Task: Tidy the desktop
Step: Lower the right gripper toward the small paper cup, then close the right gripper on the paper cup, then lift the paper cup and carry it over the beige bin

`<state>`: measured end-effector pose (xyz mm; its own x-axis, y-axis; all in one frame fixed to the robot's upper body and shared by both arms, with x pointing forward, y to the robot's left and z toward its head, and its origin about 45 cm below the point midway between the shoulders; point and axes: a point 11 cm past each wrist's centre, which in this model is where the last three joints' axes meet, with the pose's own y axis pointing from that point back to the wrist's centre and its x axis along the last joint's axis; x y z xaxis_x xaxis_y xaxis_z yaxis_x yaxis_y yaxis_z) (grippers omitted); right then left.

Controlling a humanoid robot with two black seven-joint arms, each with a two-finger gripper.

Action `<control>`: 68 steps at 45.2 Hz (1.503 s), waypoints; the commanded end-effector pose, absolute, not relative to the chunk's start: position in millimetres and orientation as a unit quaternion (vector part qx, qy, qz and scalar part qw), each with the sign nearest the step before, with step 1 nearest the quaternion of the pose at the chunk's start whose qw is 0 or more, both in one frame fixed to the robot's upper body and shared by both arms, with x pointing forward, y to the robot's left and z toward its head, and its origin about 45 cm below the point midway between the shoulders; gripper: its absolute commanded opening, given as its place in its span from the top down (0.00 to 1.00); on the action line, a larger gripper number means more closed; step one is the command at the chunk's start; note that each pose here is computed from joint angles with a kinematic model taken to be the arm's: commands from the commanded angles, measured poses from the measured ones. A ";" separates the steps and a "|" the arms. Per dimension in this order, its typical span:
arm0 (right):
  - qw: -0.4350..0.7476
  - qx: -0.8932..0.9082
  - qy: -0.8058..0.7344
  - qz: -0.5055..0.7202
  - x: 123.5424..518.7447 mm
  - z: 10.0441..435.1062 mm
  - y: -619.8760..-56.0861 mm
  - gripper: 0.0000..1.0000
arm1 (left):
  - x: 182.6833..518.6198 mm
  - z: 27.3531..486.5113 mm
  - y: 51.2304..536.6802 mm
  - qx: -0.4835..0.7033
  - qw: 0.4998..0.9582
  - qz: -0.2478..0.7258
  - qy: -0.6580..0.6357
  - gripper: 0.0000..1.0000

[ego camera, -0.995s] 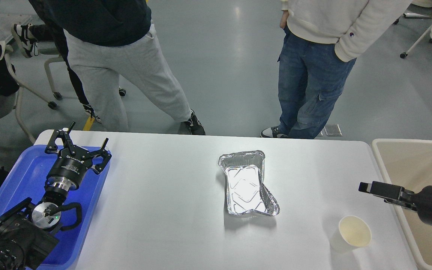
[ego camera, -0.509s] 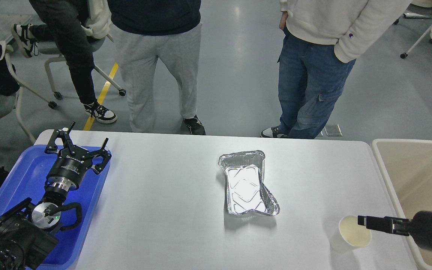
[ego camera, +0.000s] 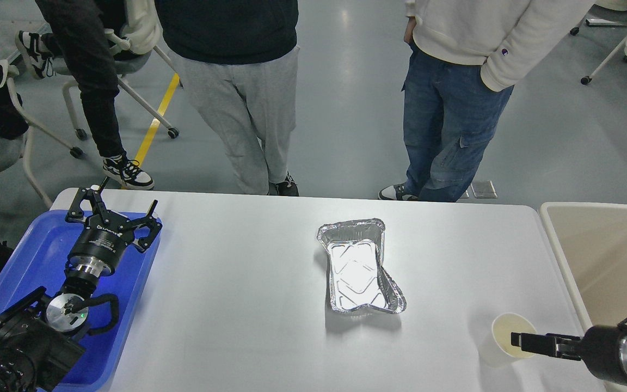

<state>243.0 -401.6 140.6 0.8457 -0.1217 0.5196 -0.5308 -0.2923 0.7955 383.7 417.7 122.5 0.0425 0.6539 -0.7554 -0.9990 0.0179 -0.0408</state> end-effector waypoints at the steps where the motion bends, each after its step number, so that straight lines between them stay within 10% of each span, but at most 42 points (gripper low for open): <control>1: 0.554 0.782 -0.217 0.186 249.0 134.0 -398.9 0.13 | 383.3 122.1 418.1 -0.304 0.654 0.632 0.284 0.00; 21: 0.573 0.774 -0.189 0.191 246.2 124.6 -400.6 1.00 | 383.5 122.3 417.6 -0.304 0.655 0.631 0.284 0.00; 45: 0.578 0.769 -0.196 0.191 252.1 137.0 -407.1 1.00 | 383.9 122.7 417.8 -0.304 0.655 0.631 0.283 0.00; 68: 0.562 0.774 -0.200 0.213 274.3 248.0 -413.6 1.00 | 384.0 122.4 417.1 -0.304 0.655 0.631 0.284 0.00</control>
<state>267.3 -415.1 194.8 0.8376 -0.0865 0.5394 -0.5409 -0.2690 0.7969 384.0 417.5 122.7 0.0430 0.6538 -0.7555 -0.9990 0.0181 -0.0413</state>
